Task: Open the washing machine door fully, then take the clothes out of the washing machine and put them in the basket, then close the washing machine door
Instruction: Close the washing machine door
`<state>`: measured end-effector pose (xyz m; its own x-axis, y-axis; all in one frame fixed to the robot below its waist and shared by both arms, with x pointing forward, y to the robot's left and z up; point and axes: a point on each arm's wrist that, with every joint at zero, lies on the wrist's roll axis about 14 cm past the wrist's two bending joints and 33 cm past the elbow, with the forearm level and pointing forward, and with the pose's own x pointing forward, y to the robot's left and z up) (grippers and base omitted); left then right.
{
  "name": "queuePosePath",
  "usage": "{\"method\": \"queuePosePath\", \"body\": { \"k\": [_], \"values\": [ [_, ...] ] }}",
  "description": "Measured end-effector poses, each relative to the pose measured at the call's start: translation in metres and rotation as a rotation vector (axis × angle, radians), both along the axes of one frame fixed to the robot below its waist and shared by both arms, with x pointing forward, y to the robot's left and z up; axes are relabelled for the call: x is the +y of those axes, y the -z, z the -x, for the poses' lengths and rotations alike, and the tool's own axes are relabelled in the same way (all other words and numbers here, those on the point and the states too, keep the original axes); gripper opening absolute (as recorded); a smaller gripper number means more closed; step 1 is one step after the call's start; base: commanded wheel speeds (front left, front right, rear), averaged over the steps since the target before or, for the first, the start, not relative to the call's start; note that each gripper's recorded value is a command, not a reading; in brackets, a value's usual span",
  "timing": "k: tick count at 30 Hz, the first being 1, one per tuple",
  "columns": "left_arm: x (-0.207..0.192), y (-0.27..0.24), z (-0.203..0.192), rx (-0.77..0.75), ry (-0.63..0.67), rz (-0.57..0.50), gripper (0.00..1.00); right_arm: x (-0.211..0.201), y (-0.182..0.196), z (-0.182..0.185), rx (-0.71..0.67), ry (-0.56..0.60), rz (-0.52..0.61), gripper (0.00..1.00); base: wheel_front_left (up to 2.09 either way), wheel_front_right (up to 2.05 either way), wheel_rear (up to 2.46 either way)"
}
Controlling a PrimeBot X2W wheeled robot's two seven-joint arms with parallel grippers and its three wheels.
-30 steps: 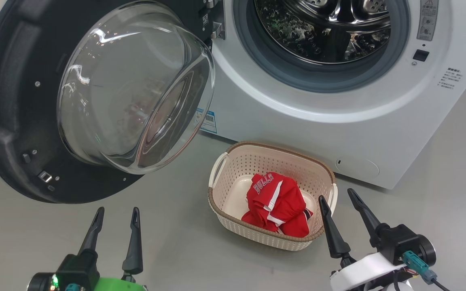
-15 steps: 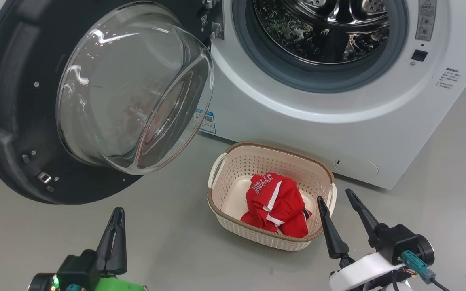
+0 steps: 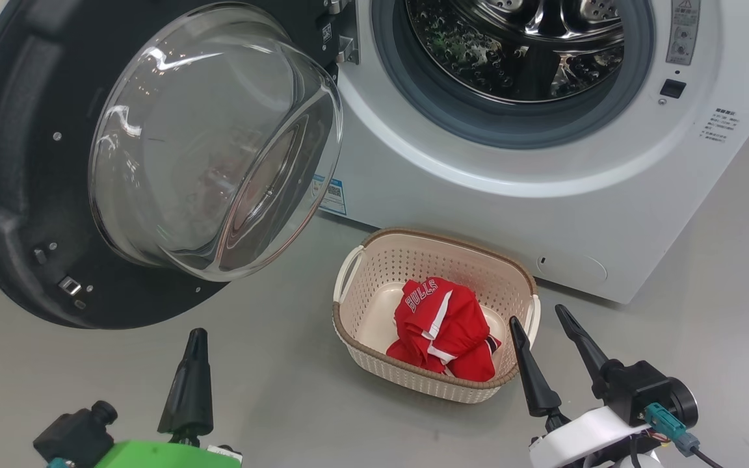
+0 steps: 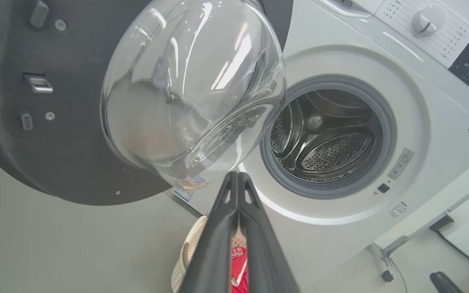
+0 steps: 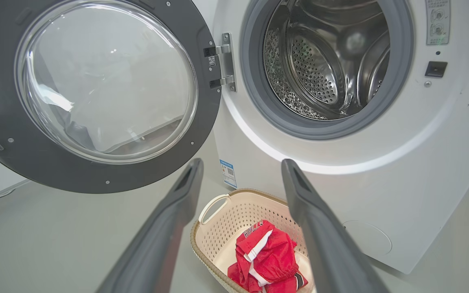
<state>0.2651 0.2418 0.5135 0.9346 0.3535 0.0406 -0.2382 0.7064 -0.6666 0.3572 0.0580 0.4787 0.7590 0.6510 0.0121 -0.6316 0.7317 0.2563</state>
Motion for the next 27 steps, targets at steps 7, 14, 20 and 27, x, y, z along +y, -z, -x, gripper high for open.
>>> {"method": "queuePosePath", "body": {
  "k": [7, 14, 20, 27],
  "values": [
    [-0.019, -0.019, 0.000, -0.203, 0.051, 0.386, 0.00, 0.001, 0.002, -0.001, 0.005, -0.001, -0.001, 1.00, 0.00, 0.00, 0.00],
    [-0.009, -0.041, 0.003, -0.379, 0.020, 0.693, 0.00, 0.000, 0.003, -0.003, 0.007, 0.001, 0.002, 1.00, 0.00, 0.00, 0.00],
    [0.037, -0.078, 0.000, -0.559, -0.040, 0.724, 0.00, 0.000, 0.006, -0.007, 0.013, 0.004, 0.000, 1.00, 0.00, 0.00, 0.00],
    [0.077, -0.108, 0.006, -0.655, -0.092, 0.631, 0.00, 0.001, 0.009, -0.013, 0.014, 0.005, 0.002, 1.00, 0.00, 0.00, 0.00]
  ]
}}
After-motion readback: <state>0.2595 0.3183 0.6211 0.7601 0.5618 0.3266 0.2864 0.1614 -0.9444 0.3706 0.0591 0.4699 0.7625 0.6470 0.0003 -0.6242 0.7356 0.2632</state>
